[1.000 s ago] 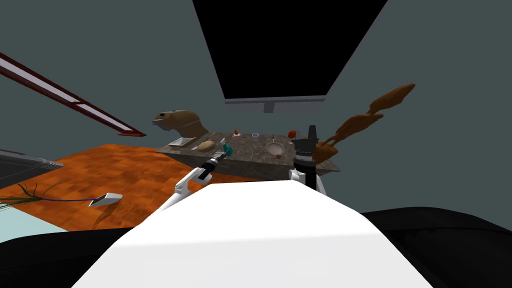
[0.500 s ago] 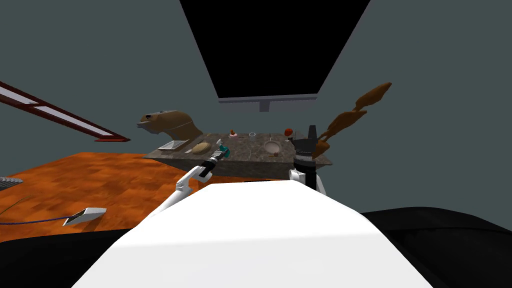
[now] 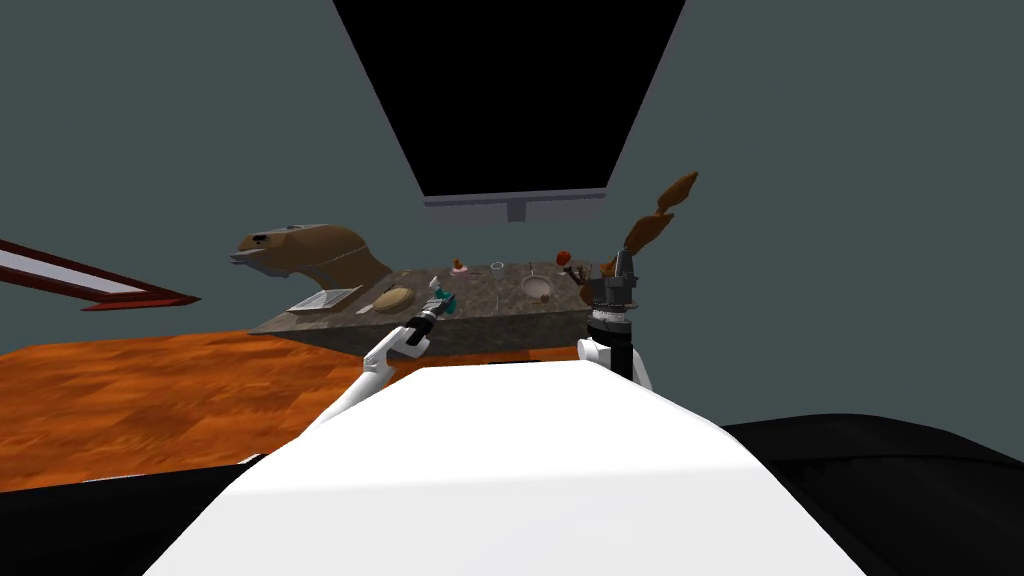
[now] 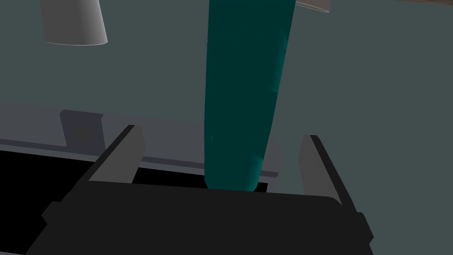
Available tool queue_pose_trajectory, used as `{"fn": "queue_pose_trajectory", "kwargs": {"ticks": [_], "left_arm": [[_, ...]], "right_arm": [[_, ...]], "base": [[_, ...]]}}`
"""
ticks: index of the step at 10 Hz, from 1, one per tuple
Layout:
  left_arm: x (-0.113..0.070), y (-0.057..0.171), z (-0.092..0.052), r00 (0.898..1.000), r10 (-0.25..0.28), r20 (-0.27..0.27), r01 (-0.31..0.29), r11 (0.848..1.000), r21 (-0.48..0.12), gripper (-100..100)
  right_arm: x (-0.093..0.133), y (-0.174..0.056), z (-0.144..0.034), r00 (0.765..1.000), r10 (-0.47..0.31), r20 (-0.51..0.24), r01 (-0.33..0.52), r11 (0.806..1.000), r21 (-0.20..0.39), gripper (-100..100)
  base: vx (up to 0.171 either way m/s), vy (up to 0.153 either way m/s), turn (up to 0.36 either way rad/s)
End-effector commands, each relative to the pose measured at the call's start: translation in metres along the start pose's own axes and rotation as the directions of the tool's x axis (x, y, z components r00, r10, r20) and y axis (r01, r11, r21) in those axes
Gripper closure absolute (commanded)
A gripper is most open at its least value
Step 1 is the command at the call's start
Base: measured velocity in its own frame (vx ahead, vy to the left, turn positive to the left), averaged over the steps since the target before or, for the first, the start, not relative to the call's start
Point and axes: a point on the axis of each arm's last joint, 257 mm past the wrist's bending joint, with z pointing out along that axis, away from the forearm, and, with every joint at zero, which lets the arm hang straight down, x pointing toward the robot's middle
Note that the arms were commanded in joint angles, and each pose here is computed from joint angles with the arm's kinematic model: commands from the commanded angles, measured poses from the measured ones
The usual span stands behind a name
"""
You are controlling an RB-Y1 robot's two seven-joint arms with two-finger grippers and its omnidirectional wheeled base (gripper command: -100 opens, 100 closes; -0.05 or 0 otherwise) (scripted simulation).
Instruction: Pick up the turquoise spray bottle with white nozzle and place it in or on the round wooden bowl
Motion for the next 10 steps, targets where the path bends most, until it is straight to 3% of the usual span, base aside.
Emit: {"fn": "queue_pose_trajectory", "kwargs": {"ticks": [1, 2, 3, 7, 8, 9, 10], "left_arm": [[-0.001, 0.007, 0.007, 1.000, -0.007, 0.000, 0.007, 0.999, -0.033, -100], [-0.001, 0.004, 0.005, 1.000, -0.004, 0.000, 0.004, 1.000, -0.019, -100], [-0.001, 0.005, 0.006, 1.000, -0.005, -0.001, 0.005, 1.000, -0.023, 100], [-0.001, 0.006, 0.006, 1.000, -0.003, -0.001, 0.003, 1.000, -0.025, 100], [-0.001, 0.006, 0.006, 1.000, -0.003, -0.001, 0.003, 1.000, -0.025, 0], [0.000, -0.001, 0.000, 1.000, 0.002, -0.001, -0.002, 1.000, 0.005, 100], [0.001, -0.005, -0.004, 1.000, 0.006, -0.002, -0.006, 1.000, 0.024, 100]], "right_arm": [[0.000, 0.000, 0.000, 1.000, 0.000, 0.000, 0.000, 1.000, 0.000, 0], [0.000, 0.000, 0.000, 1.000, 0.000, 0.000, 0.000, 1.000, 0.000, 0], [0.000, 0.000, 0.000, 1.000, 0.000, 0.000, 0.000, 1.000, 0.000, 0], [0.000, 0.000, 0.000, 1.000, 0.000, 0.000, 0.000, 1.000, 0.000, 0], [0.000, 0.000, 0.000, 1.000, 0.000, 0.000, 0.000, 1.000, 0.000, 0], [0.000, 0.000, 0.000, 1.000, 0.000, 0.000, 0.000, 1.000, 0.000, 0], [0.000, 0.000, 0.000, 1.000, 0.000, 0.000, 0.000, 1.000, 0.000, 0]], "base": [[-0.092, 0.047, -0.209], [-0.039, 0.025, -0.047], [-0.007, 0.004, 0.008], [0.000, 0.000, 0.000], [0.000, 0.000, 0.000], [0.073, -0.033, 0.248], [0.124, -0.061, 0.350]]}}
